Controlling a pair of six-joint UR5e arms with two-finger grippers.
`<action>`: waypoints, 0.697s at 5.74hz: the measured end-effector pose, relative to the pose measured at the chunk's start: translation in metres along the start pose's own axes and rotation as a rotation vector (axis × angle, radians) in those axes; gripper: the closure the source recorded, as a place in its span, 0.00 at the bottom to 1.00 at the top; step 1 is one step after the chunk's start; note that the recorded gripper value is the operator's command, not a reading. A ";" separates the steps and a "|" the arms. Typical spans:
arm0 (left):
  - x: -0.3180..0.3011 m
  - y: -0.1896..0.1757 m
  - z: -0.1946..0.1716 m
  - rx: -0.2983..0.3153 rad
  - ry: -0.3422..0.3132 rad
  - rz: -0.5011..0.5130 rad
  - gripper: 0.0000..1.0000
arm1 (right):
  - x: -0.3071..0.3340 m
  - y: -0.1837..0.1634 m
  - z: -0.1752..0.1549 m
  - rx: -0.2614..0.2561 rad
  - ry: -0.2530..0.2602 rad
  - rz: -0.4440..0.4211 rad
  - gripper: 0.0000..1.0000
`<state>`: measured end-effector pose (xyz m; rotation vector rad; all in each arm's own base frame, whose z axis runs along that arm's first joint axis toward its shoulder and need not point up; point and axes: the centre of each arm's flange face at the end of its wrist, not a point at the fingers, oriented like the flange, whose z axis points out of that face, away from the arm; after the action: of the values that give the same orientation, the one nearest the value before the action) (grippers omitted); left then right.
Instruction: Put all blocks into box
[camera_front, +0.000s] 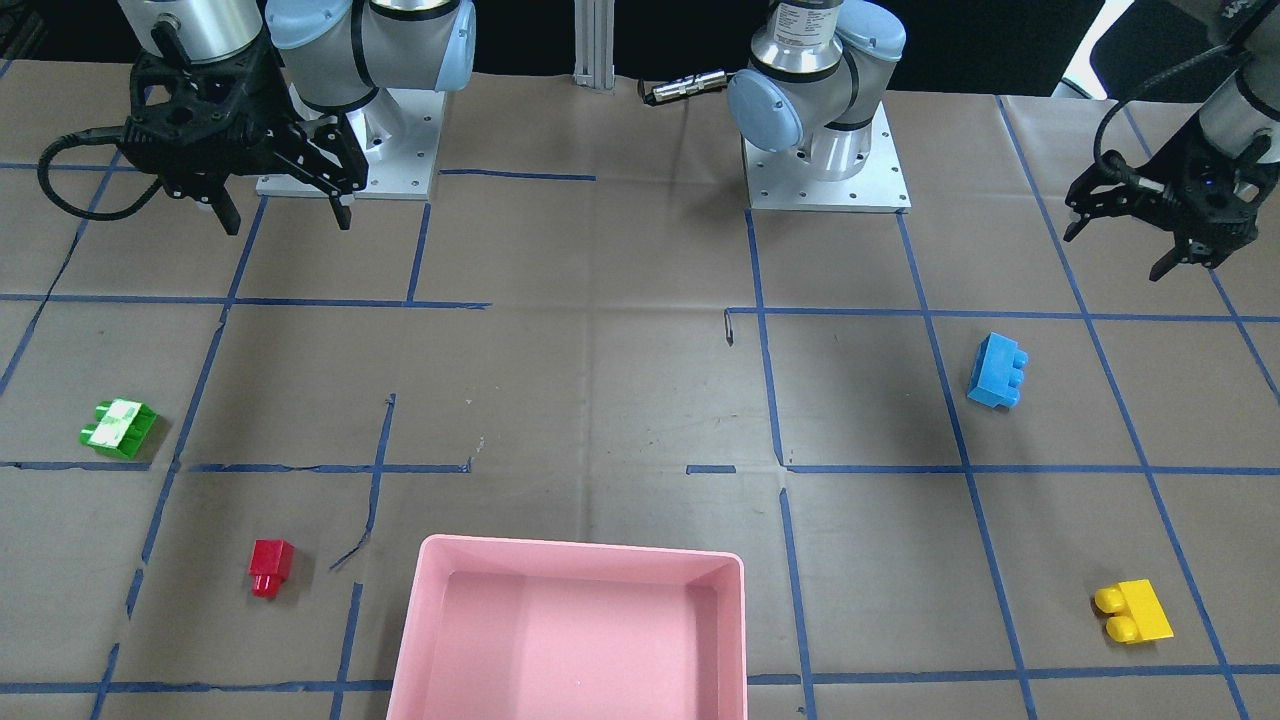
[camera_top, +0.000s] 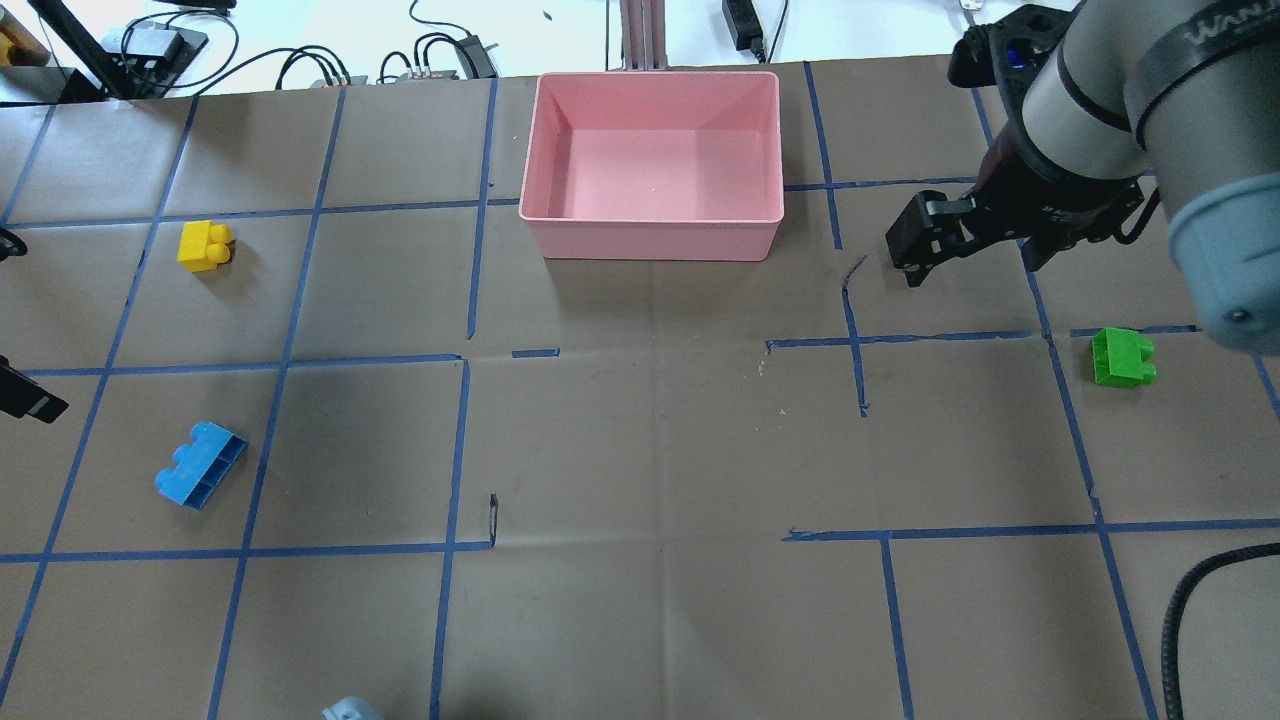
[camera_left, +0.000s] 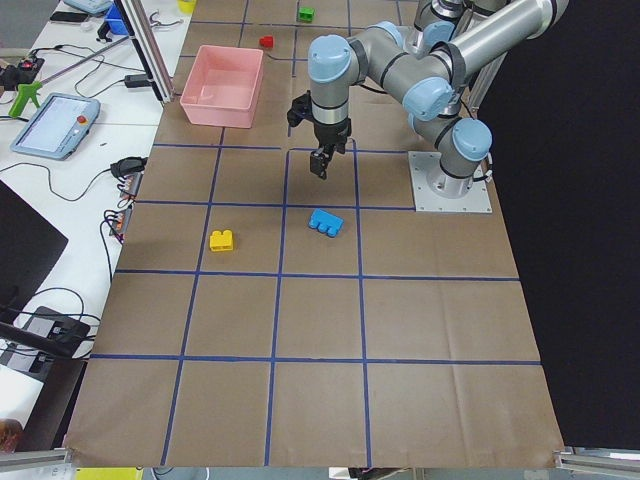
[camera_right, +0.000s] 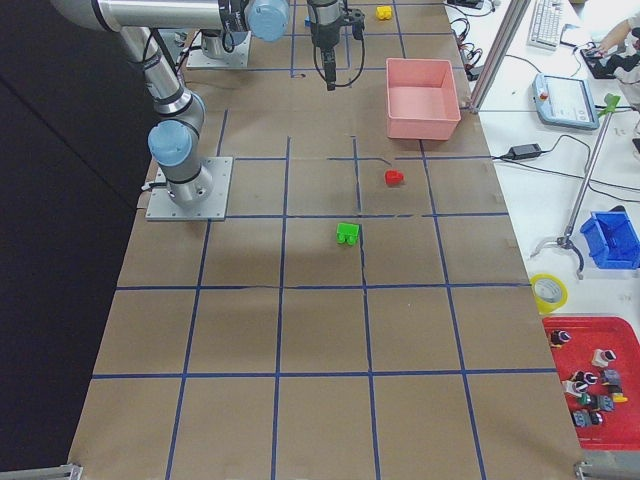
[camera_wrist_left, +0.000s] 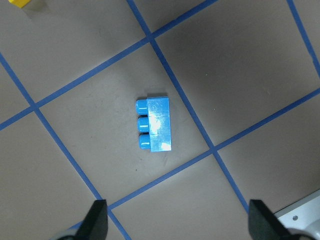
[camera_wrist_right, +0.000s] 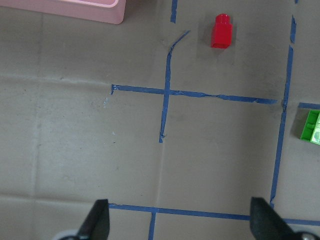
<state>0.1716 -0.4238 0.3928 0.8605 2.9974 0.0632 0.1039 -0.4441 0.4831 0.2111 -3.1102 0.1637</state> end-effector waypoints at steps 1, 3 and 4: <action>0.001 -0.001 0.035 0.008 -0.016 -0.002 0.01 | 0.042 -0.002 0.003 -0.006 0.005 -0.039 0.00; -0.005 -0.008 0.093 0.027 -0.017 -0.021 0.01 | 0.134 0.009 0.025 -0.011 -0.001 -0.058 0.00; -0.011 -0.013 0.115 0.045 0.005 -0.054 0.02 | 0.166 0.016 0.040 0.022 0.003 -0.041 0.00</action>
<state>0.1780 -0.4375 0.2772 0.7833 3.0363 -0.0031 -0.0637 -0.4544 0.4462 0.2752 -3.0999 0.1976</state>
